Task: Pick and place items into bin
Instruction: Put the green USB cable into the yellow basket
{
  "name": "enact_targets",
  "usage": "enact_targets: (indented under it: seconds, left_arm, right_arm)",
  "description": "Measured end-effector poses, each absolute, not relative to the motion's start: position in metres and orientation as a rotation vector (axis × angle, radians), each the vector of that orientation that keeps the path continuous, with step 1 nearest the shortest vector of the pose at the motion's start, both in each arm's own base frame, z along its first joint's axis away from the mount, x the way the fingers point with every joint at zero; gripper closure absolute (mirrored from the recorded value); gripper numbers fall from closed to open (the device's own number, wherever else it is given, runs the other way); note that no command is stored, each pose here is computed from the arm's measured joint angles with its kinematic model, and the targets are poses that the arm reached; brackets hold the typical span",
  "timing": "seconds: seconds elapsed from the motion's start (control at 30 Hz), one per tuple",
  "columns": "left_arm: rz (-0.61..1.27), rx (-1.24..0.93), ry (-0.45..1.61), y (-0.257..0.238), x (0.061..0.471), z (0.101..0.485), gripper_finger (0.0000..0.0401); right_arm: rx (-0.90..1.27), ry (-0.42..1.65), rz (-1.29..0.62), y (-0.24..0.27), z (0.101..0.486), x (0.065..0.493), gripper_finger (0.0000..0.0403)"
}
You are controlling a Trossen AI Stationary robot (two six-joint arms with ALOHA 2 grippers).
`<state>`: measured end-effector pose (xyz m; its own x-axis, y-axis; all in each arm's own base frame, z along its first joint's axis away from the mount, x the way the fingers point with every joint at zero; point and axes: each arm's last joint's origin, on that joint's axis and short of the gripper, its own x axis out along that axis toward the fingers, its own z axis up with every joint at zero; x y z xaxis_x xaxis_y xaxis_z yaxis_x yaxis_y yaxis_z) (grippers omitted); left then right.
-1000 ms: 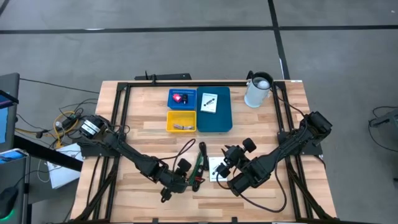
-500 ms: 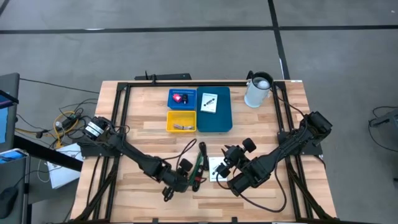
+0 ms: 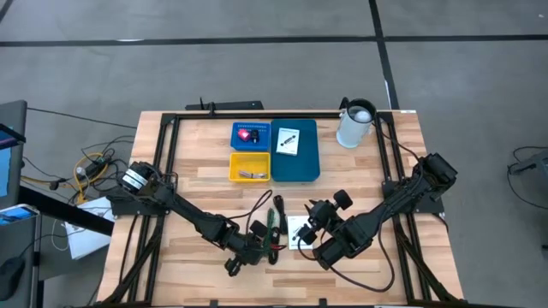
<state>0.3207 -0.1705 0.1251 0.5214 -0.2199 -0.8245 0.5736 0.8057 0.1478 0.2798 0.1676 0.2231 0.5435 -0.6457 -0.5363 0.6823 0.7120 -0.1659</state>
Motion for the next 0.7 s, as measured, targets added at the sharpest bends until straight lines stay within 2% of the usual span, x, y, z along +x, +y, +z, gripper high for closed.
enact_targets:
  seconds: [0.23,0.33,0.5,0.7]
  left_arm:
    - [-0.52,0.387,0.918,-0.1652,0.3245,0.1222,0.0288]
    - [-0.531,0.381,0.921,-0.165,0.3245,0.1219,0.0314]
    - [-0.534,0.373,0.922,-0.1654,0.3244,0.1213,0.0387]
    - [-0.514,0.346,0.95,-0.1647,0.3231,0.1201,0.0397]
  right_arm:
    - [0.063,0.611,-0.782,0.1681,0.2232,0.2804,0.0321]
    - [0.063,0.611,-0.782,0.1682,0.2232,0.2803,0.0321]
    - [0.062,0.612,-0.782,0.1681,0.2232,0.2803,0.0321]
    - [0.062,0.612,-0.782,0.168,0.2232,0.2804,0.0321]
